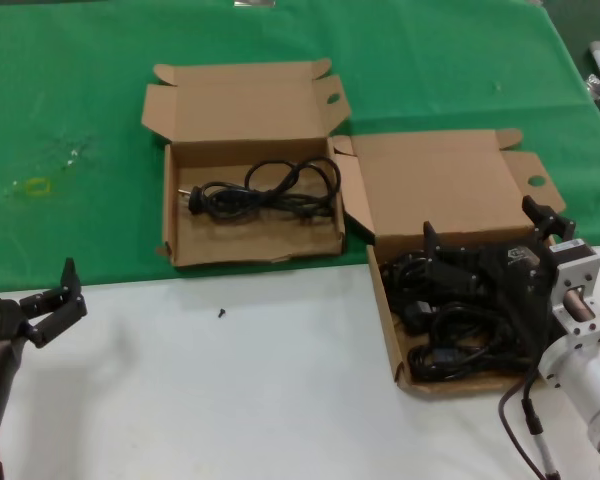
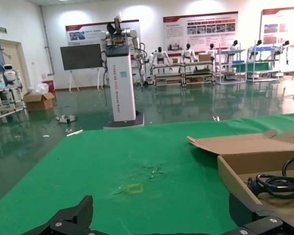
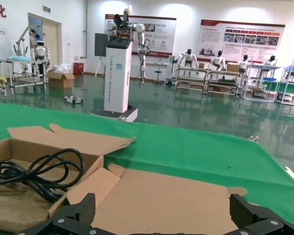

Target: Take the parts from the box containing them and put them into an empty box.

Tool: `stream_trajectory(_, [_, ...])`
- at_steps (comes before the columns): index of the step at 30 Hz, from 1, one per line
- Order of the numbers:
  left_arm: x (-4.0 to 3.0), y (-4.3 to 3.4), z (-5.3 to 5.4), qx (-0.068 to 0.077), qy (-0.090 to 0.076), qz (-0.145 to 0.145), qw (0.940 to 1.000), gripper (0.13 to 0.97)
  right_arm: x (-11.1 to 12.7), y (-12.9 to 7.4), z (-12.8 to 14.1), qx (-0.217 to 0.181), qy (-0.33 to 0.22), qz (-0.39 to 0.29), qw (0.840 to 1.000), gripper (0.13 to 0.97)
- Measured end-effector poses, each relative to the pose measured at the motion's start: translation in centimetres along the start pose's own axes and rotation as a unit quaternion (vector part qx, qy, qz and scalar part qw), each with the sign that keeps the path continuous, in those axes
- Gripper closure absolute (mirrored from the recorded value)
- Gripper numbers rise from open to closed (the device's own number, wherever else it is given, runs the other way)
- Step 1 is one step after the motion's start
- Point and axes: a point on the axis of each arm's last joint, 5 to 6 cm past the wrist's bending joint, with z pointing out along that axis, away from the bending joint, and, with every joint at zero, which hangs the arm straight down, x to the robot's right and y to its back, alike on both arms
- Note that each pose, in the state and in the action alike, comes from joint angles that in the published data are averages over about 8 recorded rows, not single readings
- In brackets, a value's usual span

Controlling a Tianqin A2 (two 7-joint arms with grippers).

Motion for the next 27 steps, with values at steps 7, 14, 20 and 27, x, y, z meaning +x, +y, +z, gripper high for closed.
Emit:
stream_trajectory(7, [0.00,0.00,0.00,0.000,0.000,0.000,1.0000,0.132,0.00,0.00,0.00,0.000,0.000,0.000,1.000,0.130])
stream_trajectory(14, [0.00,0.00,0.00,0.000,0.000,0.000,1.0000,0.132,0.00,0.00,0.00,0.000,0.000,0.000,1.000,0.130])
stream_trajectory(20, [0.00,0.00,0.00,0.000,0.000,0.000,1.0000,0.132,0.00,0.00,0.00,0.000,0.000,0.000,1.000,0.130])
stream_trajectory(27, [0.00,0.00,0.00,0.000,0.000,0.000,1.0000,0.132,0.00,0.00,0.00,0.000,0.000,0.000,1.000,0.130])
